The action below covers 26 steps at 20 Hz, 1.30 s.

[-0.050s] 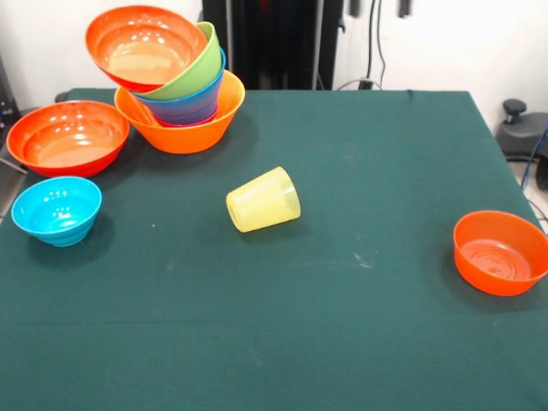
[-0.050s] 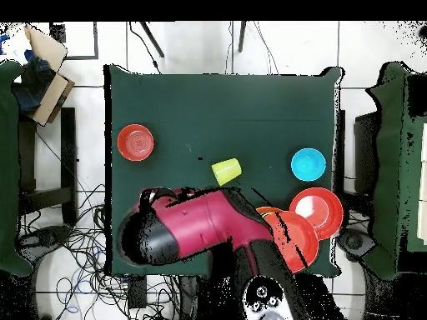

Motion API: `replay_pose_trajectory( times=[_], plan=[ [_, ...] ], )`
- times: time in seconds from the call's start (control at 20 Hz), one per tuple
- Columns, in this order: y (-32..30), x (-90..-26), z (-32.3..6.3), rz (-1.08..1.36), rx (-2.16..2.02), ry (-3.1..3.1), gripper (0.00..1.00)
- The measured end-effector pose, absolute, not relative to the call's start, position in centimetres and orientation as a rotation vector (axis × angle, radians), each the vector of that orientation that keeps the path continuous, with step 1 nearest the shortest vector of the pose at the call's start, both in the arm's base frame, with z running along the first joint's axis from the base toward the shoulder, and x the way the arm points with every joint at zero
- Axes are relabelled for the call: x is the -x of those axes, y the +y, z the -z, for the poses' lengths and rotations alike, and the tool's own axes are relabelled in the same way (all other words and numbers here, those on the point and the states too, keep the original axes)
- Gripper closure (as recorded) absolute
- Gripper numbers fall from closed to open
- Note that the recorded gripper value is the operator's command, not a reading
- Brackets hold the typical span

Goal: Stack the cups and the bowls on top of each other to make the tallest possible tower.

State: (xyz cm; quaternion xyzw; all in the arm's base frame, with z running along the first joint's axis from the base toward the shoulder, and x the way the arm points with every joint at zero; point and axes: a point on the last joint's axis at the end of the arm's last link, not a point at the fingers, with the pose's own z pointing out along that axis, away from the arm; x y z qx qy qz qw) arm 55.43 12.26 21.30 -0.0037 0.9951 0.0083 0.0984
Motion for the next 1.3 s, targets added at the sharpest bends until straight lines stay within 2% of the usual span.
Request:
replay_pose_trajectory(
  times=[0.75, 1.3],
  plan=[
    [21.8, -60.5, -14.3, -0.113, 0.205, 2.944, 0.00],
    [22.1, -65.2, -8.9, -0.165, 0.126, 2.960, 0.00]
  ],
)
